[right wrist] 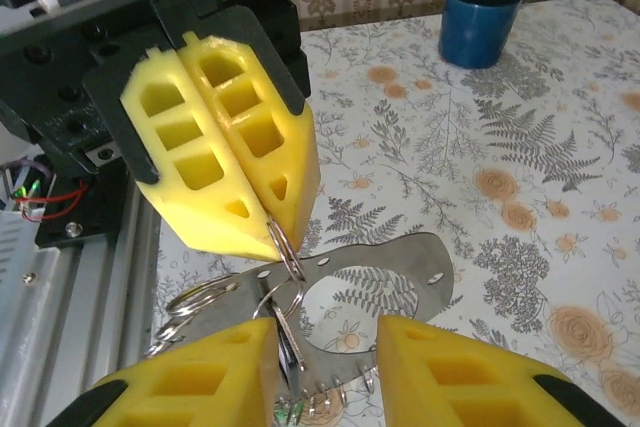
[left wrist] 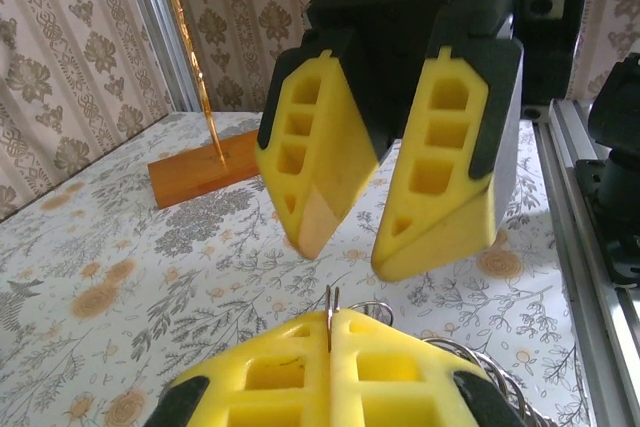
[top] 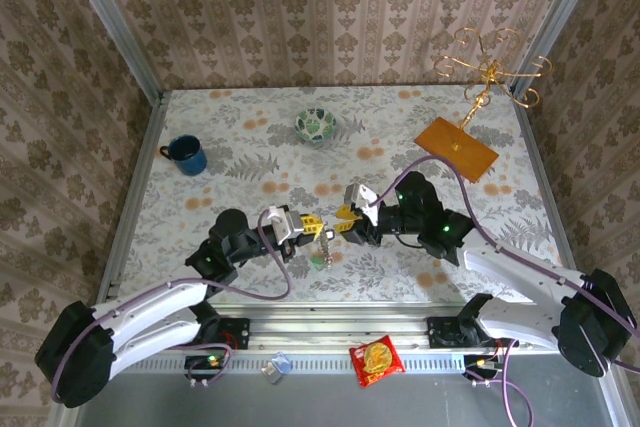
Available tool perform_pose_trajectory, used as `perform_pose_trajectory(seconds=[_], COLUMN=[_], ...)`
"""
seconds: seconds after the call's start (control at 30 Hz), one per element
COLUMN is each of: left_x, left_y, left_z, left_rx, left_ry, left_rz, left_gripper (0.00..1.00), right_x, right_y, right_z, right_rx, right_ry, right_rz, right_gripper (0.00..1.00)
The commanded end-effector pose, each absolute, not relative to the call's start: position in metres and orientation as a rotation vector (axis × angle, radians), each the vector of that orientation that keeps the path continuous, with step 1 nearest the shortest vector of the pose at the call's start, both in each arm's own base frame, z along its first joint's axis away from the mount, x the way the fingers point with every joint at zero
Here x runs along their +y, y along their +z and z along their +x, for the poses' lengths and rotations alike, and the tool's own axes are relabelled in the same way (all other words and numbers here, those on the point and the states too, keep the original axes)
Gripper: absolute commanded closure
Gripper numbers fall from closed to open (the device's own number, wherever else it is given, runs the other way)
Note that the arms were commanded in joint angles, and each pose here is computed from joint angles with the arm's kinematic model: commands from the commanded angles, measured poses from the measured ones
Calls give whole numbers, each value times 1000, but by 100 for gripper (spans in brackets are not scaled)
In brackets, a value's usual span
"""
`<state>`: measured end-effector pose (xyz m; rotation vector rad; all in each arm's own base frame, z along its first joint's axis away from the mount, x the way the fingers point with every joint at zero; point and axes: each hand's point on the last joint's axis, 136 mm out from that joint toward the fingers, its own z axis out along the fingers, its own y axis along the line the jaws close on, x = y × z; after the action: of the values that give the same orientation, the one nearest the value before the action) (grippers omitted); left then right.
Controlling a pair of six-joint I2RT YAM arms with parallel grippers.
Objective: Put the keys on the keyring
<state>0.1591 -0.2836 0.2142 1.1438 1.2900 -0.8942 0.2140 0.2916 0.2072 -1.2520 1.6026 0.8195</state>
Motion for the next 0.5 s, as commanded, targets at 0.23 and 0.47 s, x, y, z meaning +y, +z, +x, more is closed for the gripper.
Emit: perform_pose_trajectory(seconds=[0.23, 0.47], left_x=[-285, -286], left_y=[230, 230], left_z=[154, 154], left_rx=[1224, 1224], left_ry=[-937, -946], left_rz=[1117, 1117], left_gripper=[100, 100], right_x=[305, 312], right_y=[222, 226], right_z=[218, 212], right_rx=[1445, 1412], right_ry=[800, 837], right_rz=[-1337, -1357], right_gripper=[74, 76])
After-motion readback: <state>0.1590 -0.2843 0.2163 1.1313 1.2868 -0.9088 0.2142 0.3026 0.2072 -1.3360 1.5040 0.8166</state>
